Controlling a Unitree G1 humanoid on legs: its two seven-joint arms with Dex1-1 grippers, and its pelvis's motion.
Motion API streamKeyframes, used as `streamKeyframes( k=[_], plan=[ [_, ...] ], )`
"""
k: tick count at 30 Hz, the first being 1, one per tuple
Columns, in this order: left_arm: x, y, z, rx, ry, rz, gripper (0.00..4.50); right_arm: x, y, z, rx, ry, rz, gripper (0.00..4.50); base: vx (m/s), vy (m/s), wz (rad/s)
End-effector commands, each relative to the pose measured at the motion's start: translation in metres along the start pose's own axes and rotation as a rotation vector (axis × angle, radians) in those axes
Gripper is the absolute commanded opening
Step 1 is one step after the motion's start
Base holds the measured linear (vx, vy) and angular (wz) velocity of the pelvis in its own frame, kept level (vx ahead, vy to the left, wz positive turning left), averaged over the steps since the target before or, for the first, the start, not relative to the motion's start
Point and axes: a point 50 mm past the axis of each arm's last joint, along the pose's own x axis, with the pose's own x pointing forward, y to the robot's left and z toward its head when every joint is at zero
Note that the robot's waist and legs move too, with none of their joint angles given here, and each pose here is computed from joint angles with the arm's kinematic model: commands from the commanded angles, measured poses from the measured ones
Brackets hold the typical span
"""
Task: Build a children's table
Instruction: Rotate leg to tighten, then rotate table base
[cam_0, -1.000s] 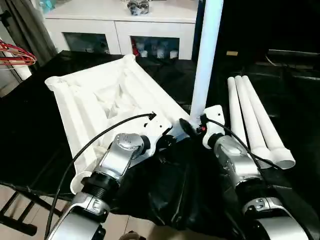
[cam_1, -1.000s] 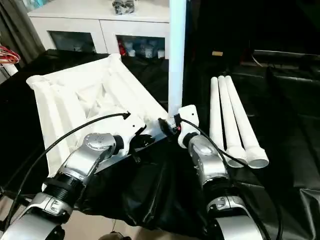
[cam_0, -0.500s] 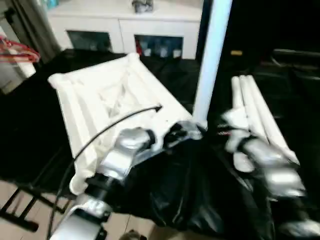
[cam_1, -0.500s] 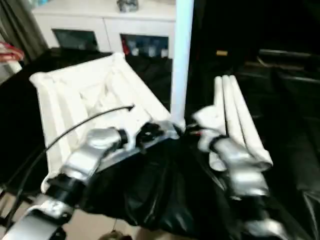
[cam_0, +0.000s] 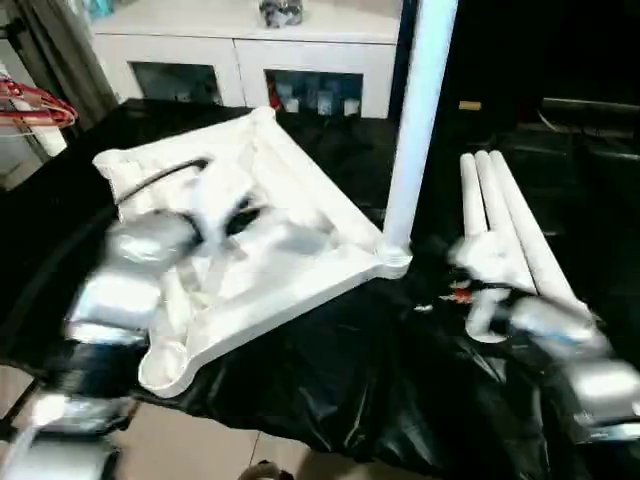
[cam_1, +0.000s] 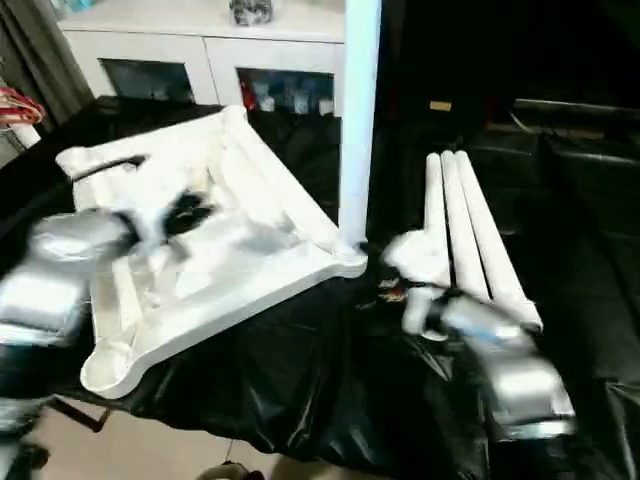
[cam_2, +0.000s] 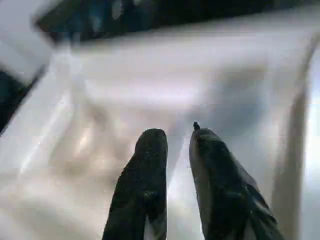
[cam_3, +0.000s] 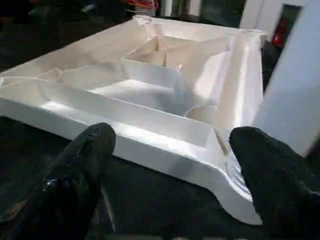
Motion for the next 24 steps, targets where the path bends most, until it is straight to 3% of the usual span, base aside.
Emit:
streamKeyframes(
  k=[1,4,7,9,12,17,24],
  plan=[
    [-0.010,0.009,-0.014,0.034,0.108,0.057,0.98,0.009,0.002,-0.007,0.032,0.040,-0.036,3.71,0.000,0.000,0.00],
    [-0.025,0.021,-0.034,0.025,0.233,0.142,0.81,0.025,0.007,-0.015,0.113,0.082,-0.068,3.45,0.000,0.000,0.00],
    [-0.029,0.023,-0.040,0.035,0.273,0.165,0.63,0.029,0.008,-0.018,0.101,0.105,-0.074,3.27,0.000,0.000,0.00],
    [-0.032,0.026,-0.055,0.032,0.354,0.207,0.43,0.037,0.004,-0.027,0.080,0.170,-0.121,3.04,0.000,0.000,0.00],
    [-0.033,0.025,-0.060,0.035,0.376,0.206,0.24,0.040,0.006,-0.027,0.080,0.174,-0.115,2.83,0.000,0.000,0.00],
    [-0.027,0.011,-0.073,0.012,0.409,0.111,0.00,0.045,0.008,-0.031,0.066,0.230,-0.102,2.44,0.000,0.000,0.00],
    [-0.023,-0.012,-0.081,0.072,0.445,-0.124,0.00,0.061,0.002,-0.039,0.029,0.279,-0.116,1.78,0.000,0.000,0.00]
  ],
)
